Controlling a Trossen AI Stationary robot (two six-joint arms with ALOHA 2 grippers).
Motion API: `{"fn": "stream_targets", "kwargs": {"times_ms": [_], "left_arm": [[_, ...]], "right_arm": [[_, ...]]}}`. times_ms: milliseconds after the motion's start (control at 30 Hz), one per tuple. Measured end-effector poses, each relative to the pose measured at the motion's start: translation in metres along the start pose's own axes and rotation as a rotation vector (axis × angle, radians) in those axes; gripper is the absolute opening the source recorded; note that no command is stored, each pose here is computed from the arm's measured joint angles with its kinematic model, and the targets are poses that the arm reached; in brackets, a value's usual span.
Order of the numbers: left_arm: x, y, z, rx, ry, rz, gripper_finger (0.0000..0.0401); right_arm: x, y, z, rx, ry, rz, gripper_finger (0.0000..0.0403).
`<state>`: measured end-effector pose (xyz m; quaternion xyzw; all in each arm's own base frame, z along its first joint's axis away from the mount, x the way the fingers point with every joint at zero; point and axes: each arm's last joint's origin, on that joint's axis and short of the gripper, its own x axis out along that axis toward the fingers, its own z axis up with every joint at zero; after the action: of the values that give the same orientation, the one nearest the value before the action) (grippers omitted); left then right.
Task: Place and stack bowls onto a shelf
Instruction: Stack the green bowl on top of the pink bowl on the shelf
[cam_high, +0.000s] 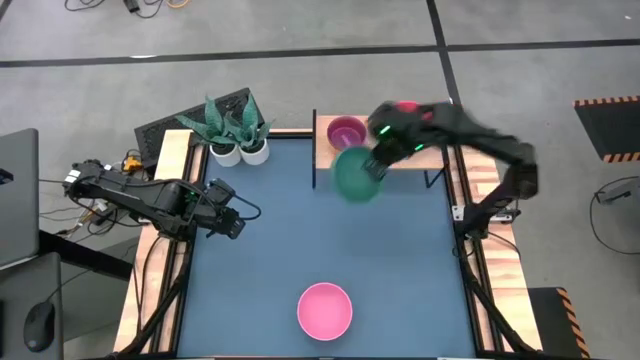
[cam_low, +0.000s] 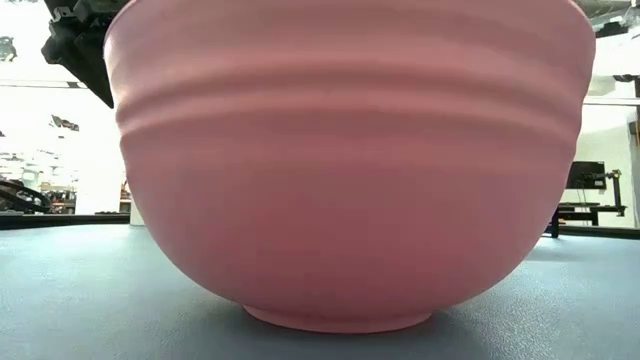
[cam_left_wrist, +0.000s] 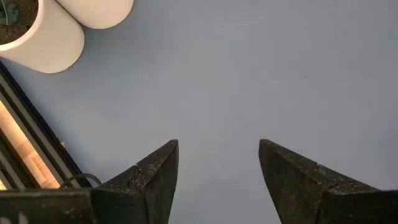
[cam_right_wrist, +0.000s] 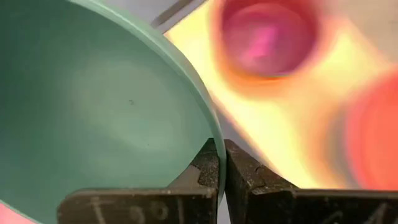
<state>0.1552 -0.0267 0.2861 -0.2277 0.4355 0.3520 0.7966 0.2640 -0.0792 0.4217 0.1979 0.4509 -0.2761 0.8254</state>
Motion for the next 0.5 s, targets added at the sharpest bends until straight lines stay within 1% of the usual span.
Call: {"fn": "stream_targets", "kwargs": {"times_ms": [133, 233, 367, 500], "left_arm": [[0.000, 0.000, 0.000, -0.018, 0.000, 0.000, 0.0209], [0.000, 0.000, 0.000, -0.035, 0.000, 0.000, 0.0209], [0.000, 0.000, 0.000, -0.044, 0.000, -0.001, 0.0209], [0.000, 0.000, 0.000, -0.054, 0.002, -0.002, 0.0209]], "right_arm": [[-0.037, -0.048, -0.004, 0.154, -0.127, -0.103, 0.0027], [-0.056, -0.081, -0.009, 0.273, -0.186, -0.199, 0.0027], [-0.066, -0.124, -0.016, 0.426, -0.182, -0.319, 0.0027], [-0.064, -0.155, -0.016, 0.512, -0.149, -0.341, 0.0027]]}}
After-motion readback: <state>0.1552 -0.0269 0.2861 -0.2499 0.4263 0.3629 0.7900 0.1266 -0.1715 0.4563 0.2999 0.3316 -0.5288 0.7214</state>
